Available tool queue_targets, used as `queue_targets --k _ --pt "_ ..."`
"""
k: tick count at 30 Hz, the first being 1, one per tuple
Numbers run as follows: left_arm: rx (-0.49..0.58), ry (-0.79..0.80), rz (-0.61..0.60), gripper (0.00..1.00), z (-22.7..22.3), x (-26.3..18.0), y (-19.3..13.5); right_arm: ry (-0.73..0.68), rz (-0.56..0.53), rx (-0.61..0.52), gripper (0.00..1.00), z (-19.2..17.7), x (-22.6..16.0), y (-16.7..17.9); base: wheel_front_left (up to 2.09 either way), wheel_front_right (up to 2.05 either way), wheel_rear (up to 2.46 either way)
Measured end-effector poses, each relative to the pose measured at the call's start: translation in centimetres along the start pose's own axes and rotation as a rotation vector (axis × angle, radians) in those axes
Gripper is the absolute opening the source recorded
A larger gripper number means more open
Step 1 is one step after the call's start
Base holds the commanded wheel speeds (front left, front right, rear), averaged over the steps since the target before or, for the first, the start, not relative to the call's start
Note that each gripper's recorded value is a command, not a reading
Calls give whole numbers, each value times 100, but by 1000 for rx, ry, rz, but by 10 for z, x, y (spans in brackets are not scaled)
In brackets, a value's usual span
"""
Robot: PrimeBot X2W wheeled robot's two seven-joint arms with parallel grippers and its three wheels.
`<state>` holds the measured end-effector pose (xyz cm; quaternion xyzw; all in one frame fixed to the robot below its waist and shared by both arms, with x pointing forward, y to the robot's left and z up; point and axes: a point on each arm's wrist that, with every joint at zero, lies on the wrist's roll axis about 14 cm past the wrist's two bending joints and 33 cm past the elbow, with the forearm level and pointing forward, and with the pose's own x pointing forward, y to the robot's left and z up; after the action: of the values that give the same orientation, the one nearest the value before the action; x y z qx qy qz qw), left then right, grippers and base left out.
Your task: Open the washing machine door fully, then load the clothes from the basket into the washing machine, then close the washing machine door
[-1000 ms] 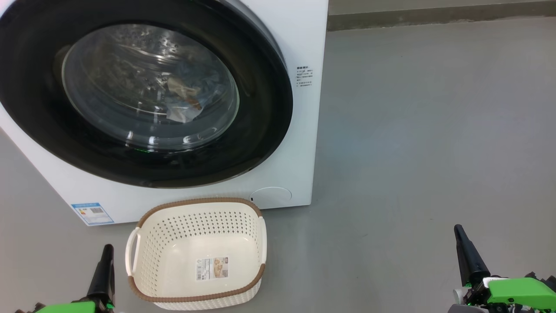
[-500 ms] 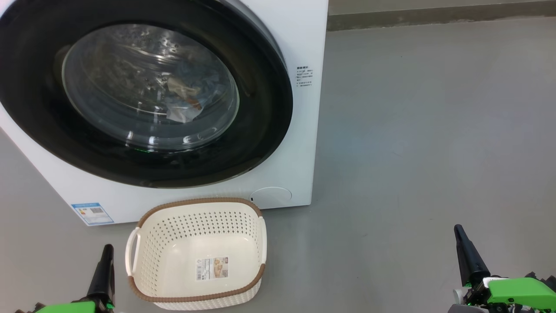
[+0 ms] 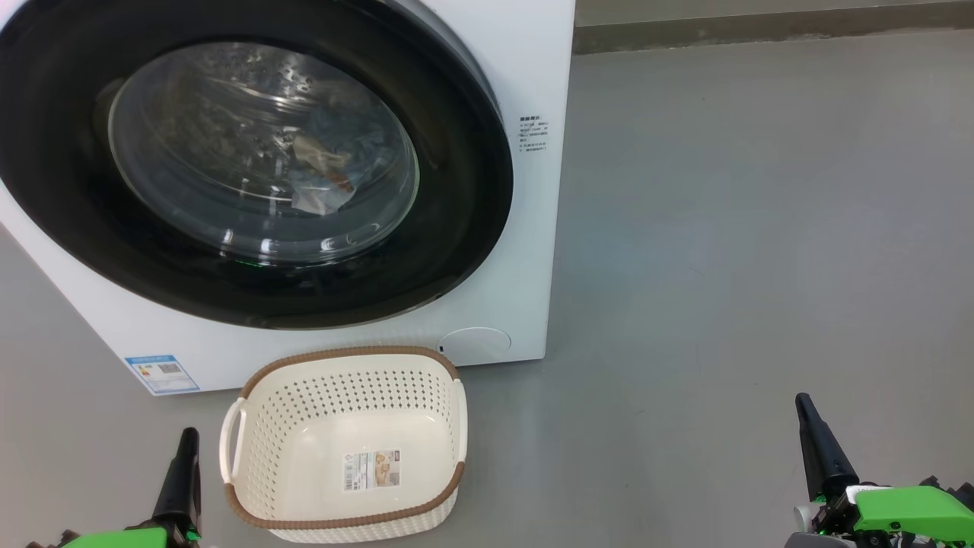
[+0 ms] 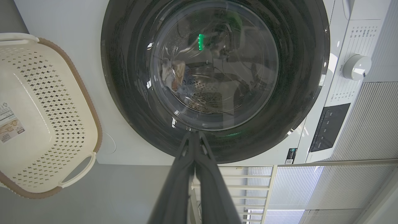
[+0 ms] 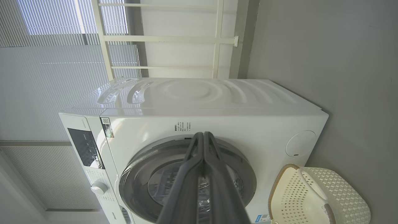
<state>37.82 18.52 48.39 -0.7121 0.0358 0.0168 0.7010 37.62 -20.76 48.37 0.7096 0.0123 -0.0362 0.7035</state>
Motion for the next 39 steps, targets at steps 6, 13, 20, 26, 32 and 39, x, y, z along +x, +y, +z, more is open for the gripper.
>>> queue_targets --k 6,13,20,26,32,39 --pt "0 0 0 0 0 0 0 0 0 0 0 0 0 0 0 0 0" --pt "0 0 0 0 0 0 0 0 0 0 0 0 0 0 0 0 0" --pt "0 0 0 0 0 0 0 0 0 0 0 0 0 0 0 0 0" --pt "0 0 0 0 0 0 0 0 0 0 0 0 0 0 0 0 0" --pt "0 0 0 0 0 0 0 0 0 0 0 0 0 0 0 0 0" --pt "0 0 0 0 0 0 0 0 0 0 0 0 0 0 0 0 0"
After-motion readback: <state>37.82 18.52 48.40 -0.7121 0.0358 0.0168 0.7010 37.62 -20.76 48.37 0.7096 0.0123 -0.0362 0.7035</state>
